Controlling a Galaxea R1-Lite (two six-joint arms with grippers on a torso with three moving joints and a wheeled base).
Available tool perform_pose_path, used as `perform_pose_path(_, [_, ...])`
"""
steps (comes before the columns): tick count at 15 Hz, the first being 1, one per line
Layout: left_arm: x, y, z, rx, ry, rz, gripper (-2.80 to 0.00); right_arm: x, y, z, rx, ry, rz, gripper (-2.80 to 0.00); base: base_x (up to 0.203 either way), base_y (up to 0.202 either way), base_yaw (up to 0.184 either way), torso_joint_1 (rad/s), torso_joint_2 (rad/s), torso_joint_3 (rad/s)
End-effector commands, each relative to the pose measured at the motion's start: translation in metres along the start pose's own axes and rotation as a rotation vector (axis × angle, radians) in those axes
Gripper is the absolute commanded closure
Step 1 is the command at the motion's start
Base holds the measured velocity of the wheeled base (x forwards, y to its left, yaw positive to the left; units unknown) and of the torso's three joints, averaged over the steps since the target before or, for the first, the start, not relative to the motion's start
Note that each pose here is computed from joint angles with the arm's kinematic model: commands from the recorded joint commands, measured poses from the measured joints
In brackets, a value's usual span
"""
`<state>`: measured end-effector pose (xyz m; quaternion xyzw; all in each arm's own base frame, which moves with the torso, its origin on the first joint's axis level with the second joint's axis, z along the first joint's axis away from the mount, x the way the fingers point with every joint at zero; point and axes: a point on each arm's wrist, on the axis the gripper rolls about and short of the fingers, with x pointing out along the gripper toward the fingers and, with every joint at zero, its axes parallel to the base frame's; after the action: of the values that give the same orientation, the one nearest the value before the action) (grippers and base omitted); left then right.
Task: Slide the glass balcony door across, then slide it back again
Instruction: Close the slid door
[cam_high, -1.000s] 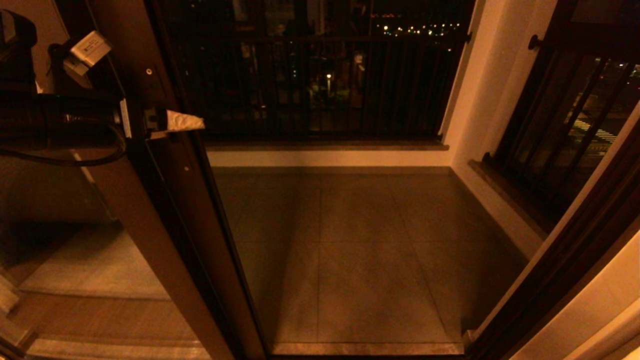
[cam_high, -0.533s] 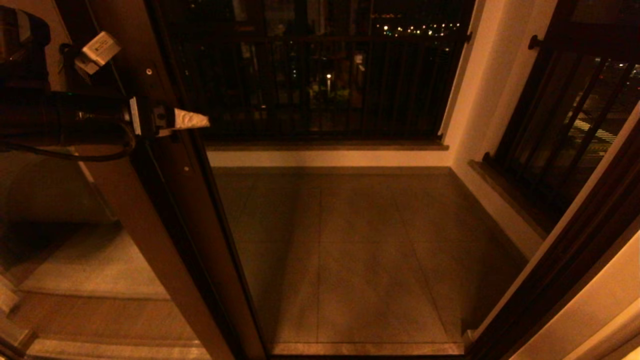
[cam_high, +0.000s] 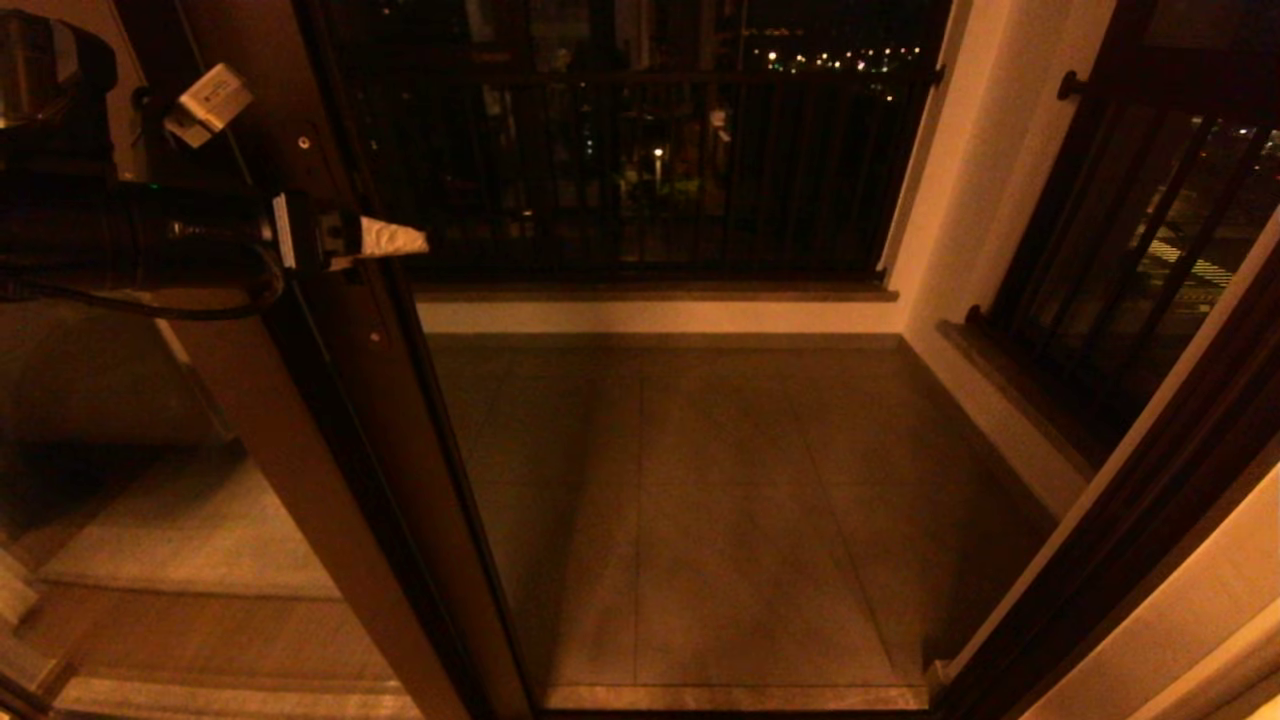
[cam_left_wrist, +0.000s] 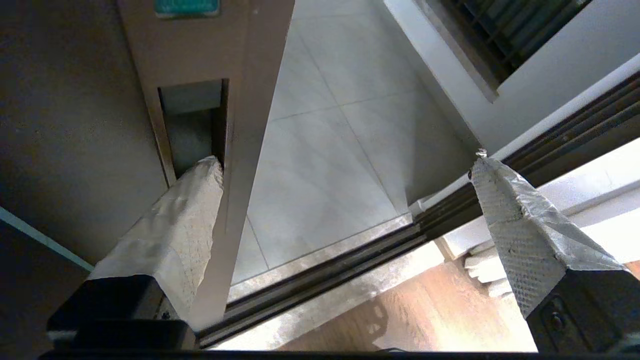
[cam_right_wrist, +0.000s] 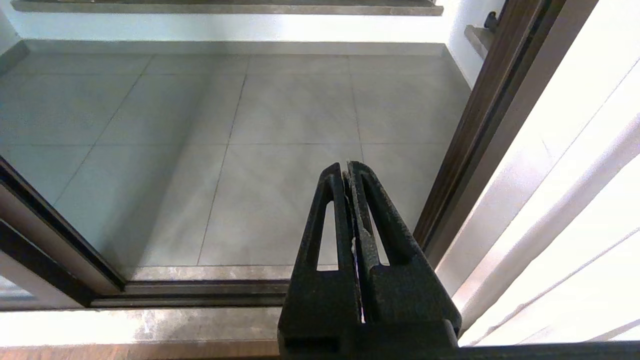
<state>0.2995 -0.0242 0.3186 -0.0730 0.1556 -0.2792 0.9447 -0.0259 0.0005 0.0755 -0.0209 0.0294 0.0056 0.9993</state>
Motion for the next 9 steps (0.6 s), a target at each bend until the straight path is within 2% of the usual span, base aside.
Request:
perform_pose_path(1, [0.003, -0.003, -0.001, 0.001, 0.005, -0.016, -2.80, 0.000, 0.000, 0.000, -0.001, 0.002, 0.001, 0.00, 0.000, 0.000, 0.000, 0.000, 0.00, 0.000])
perform_pose_path(9, [0.016, -0.017, -0.002, 0.014, 0.019, -0.041, -2.80, 0.000, 0.000, 0.000, -0.001, 0.001, 0.001, 0.00, 0.000, 0.000, 0.000, 0.000, 0.00, 0.000])
